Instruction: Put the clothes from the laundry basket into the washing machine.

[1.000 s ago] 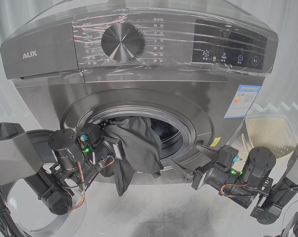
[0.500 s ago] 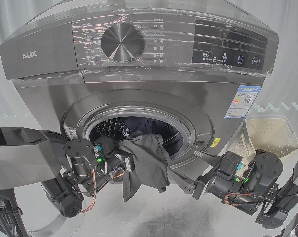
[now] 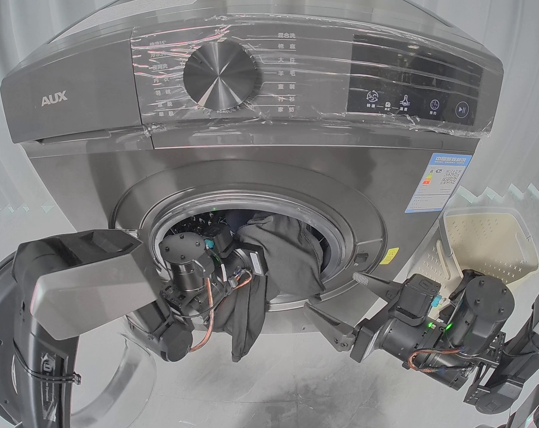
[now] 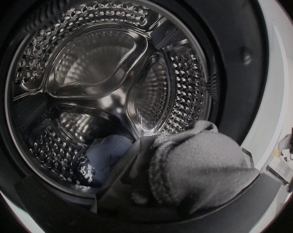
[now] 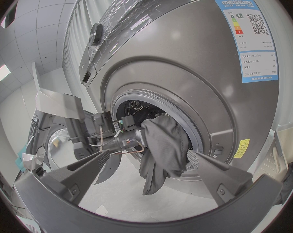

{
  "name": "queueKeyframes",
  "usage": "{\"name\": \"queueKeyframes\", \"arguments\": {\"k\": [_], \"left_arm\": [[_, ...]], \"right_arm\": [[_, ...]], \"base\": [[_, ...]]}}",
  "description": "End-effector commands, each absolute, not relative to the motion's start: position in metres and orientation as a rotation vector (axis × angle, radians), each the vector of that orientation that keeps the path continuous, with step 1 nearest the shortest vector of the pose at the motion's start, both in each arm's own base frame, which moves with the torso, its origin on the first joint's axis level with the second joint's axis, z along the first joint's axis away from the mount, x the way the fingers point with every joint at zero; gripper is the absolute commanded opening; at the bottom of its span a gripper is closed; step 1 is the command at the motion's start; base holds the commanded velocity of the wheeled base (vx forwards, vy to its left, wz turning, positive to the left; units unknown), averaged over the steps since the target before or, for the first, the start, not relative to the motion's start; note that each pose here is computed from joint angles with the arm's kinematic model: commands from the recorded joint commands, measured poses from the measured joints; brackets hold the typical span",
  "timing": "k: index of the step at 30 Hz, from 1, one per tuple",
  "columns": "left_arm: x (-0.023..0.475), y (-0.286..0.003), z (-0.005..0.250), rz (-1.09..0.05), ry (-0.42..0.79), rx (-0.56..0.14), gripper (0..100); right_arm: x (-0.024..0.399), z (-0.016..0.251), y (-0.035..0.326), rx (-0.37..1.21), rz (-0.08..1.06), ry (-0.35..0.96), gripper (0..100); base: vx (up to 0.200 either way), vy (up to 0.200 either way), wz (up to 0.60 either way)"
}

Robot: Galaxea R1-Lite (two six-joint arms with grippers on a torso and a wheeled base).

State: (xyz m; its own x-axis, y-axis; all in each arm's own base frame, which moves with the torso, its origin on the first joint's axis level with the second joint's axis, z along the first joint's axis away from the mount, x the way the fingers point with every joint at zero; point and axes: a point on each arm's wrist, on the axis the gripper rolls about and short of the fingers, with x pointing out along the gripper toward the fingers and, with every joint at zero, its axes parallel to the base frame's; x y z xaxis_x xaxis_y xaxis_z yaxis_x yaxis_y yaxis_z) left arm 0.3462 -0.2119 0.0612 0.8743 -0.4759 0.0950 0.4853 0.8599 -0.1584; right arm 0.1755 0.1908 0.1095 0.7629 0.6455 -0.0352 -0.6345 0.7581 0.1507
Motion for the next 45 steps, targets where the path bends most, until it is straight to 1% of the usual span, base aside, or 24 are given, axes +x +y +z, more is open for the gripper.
{"name": "queueKeyframes", "arguments": {"k": [1, 3, 6, 8, 12, 17, 19, 23, 26, 32, 33, 35, 36, 38, 39, 40, 41, 45], "left_arm": [[0.375, -0.223, 0.032, -0.481, -0.064, -0.188, 0], [0.391, -0.227, 0.024, -0.452, -0.086, -0.194, 0], [0.405, -0.229, 0.020, -0.426, -0.102, -0.194, 0], [0.416, -0.226, 0.022, -0.410, -0.117, -0.194, 0], [0.436, -0.223, 0.036, -0.385, -0.149, -0.201, 0], [0.455, -0.220, 0.049, -0.341, -0.138, -0.196, 0], [0.458, -0.220, 0.048, -0.336, -0.144, -0.196, 0], [0.480, -0.227, 0.049, -0.268, -0.205, -0.202, 0], [0.485, -0.229, 0.055, -0.260, -0.238, -0.212, 0], [0.483, -0.230, 0.053, -0.263, -0.222, -0.213, 0], [0.482, -0.230, 0.052, -0.265, -0.213, -0.215, 100], [0.479, -0.230, 0.049, -0.265, -0.190, -0.210, 100], [0.478, -0.230, 0.049, -0.265, -0.189, -0.209, 100], [0.468, -0.229, 0.054, -0.268, -0.142, -0.194, 100], [0.468, -0.229, 0.054, -0.268, -0.142, -0.194, 100], [0.456, -0.230, 0.051, -0.276, -0.079, -0.167, 100], [0.449, -0.230, 0.051, -0.280, -0.048, -0.155, 100], [0.434, -0.234, 0.046, -0.299, 0.007, -0.125, 100]], "right_arm": [[0.175, 0.109, 0.190, 0.132, 0.697, 0.088, 100], [0.176, 0.110, 0.190, 0.133, 0.697, 0.087, 100], [0.176, 0.110, 0.190, 0.132, 0.697, 0.086, 100], [0.176, 0.110, 0.190, 0.132, 0.697, 0.086, 100], [0.176, 0.110, 0.191, 0.132, 0.697, 0.085, 100], [0.176, 0.110, 0.191, 0.132, 0.697, 0.083, 100], [0.176, 0.110, 0.191, 0.130, 0.697, 0.082, 100], [0.177, 0.110, 0.192, 0.132, 0.697, 0.079, 100], [0.176, 0.111, 0.190, 0.131, 0.697, 0.081, 100], [0.176, 0.111, 0.191, 0.130, 0.696, 0.079, 100], [0.176, 0.111, 0.191, 0.132, 0.696, 0.079, 100], [0.176, 0.111, 0.191, 0.133, 0.698, 0.077, 100], [0.176, 0.112, 0.191, 0.132, 0.698, 0.075, 100], [0.176, 0.111, 0.191, 0.133, 0.696, 0.077, 100], [0.176, 0.111, 0.191, 0.133, 0.696, 0.077, 100], [0.177, 0.112, 0.190, 0.134, 0.693, 0.075, 100], [0.177, 0.112, 0.190, 0.134, 0.693, 0.075, 100], [0.177, 0.112, 0.192, 0.134, 0.698, 0.075, 100]], "base": [[0.000, 0.000, 0.00], [0.000, 0.000, 0.00], [0.000, 0.000, 0.00], [0.000, 0.000, 0.00], [0.000, 0.000, 0.00], [0.000, 0.000, 0.00], [0.000, 0.000, 0.00], [0.000, 0.000, 0.00], [0.000, 0.000, 0.00], [0.000, 0.000, 0.00], [0.000, 0.000, 0.00], [0.000, 0.000, 0.00], [0.000, 0.000, 0.00], [0.000, 0.000, 0.00], [0.000, 0.000, 0.00], [0.000, 0.000, 0.00], [0.000, 0.000, 0.00], [0.000, 0.000, 0.00]]}}
